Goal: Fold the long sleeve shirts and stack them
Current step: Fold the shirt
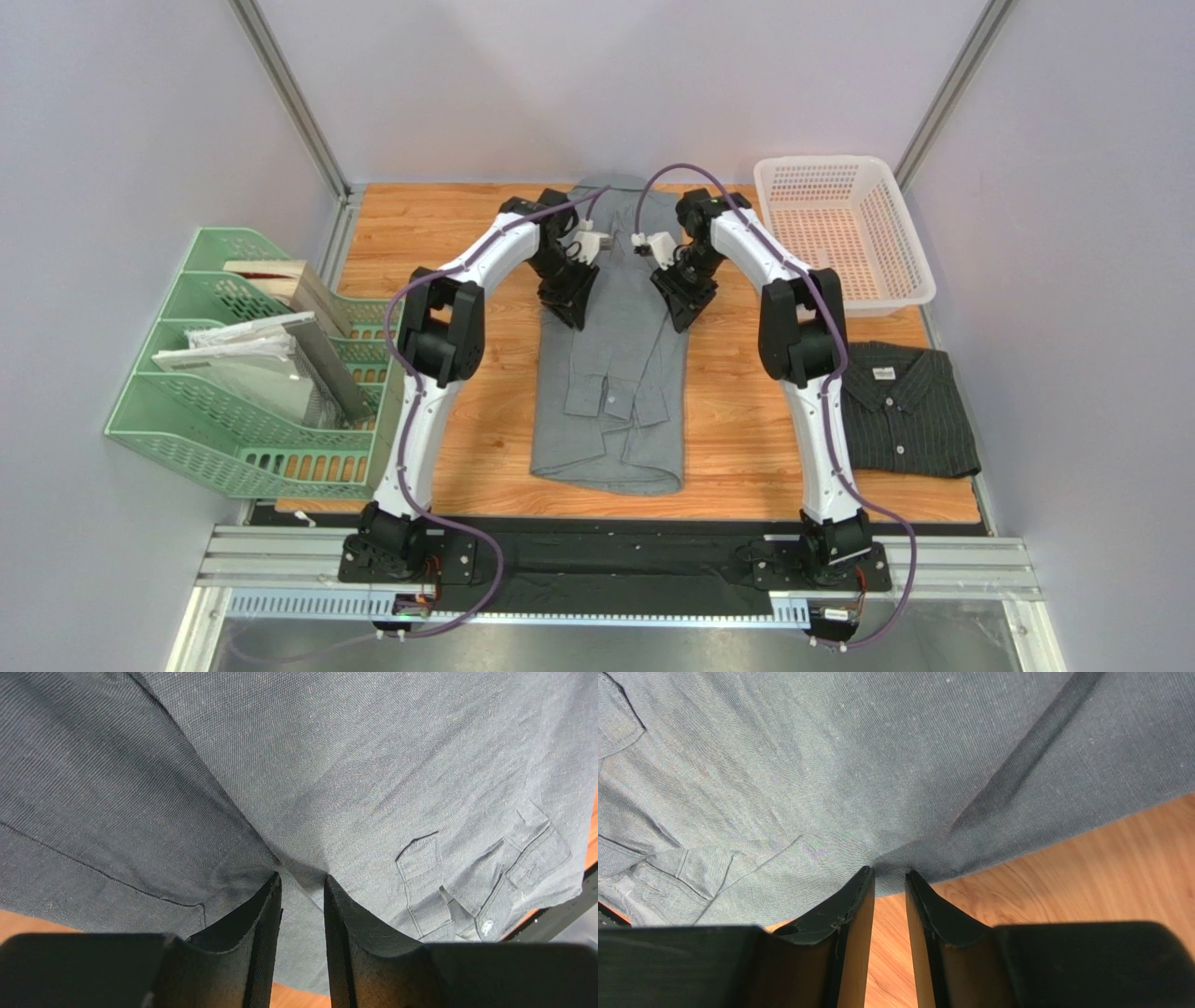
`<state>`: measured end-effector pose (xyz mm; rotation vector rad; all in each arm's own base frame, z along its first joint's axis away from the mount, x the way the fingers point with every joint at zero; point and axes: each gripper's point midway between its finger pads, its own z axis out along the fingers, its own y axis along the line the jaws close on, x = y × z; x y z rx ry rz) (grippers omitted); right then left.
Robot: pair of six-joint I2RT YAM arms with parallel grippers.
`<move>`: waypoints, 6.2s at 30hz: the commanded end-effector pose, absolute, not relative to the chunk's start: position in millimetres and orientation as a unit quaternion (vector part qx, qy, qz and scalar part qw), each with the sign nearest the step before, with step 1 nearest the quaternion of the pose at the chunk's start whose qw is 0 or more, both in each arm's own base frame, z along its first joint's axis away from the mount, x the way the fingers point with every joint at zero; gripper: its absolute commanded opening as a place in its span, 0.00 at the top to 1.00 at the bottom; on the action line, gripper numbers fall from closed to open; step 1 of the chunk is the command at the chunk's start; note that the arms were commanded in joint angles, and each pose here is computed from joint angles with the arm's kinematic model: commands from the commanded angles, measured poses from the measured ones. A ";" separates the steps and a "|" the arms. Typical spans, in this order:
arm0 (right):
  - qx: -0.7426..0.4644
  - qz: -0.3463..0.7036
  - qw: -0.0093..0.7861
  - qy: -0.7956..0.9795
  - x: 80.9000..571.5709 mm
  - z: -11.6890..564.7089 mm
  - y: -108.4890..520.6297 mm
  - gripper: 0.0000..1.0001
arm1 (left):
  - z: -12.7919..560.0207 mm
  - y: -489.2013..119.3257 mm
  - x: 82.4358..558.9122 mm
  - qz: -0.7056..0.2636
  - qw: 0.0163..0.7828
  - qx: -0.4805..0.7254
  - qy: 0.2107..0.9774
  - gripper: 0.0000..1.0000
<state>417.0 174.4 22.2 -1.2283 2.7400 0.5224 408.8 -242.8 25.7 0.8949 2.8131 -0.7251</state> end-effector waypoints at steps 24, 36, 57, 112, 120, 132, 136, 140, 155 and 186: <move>-0.616 0.210 0.458 0.606 295.6 243.7 184.3 0.00 | 238.7 -212.7 250.4 -0.238 0.433 0.633 0.596 0.01; -0.770 0.177 0.349 0.504 164.3 70.6 186.8 0.00 | 83.0 -230.8 188.3 -0.143 0.360 0.760 0.522 0.01; -0.800 0.051 0.337 0.493 220.5 5.1 205.8 0.29 | 21.4 -240.3 209.1 -0.056 0.319 0.787 0.525 0.38; -0.708 0.095 0.334 0.614 446.5 92.2 200.3 1.00 | 116.2 -257.4 438.2 -0.170 0.281 0.680 0.656 0.96; -0.700 0.101 0.309 0.635 455.2 70.7 197.4 0.57 | 92.3 -250.4 440.0 -0.177 0.259 0.671 0.671 0.50; -0.505 0.145 0.289 0.800 431.5 143.2 157.7 0.01 | 183.1 -203.2 449.1 -0.223 0.319 0.426 0.817 0.17; -0.438 0.225 0.244 0.836 397.6 136.5 170.0 0.27 | 187.5 -223.4 402.0 -0.317 0.305 0.362 0.822 0.21; -0.391 0.338 0.218 0.828 368.6 144.2 196.3 0.55 | 178.3 -255.1 351.1 -0.454 0.216 0.284 0.816 0.41; -0.200 0.419 0.072 0.883 415.1 37.8 195.3 0.53 | 49.7 -252.0 421.7 -0.408 0.119 0.132 0.895 0.44; -0.099 0.432 -0.051 0.895 295.5 23.2 200.8 0.74 | 33.0 -261.1 292.1 -0.467 0.021 0.113 0.877 0.47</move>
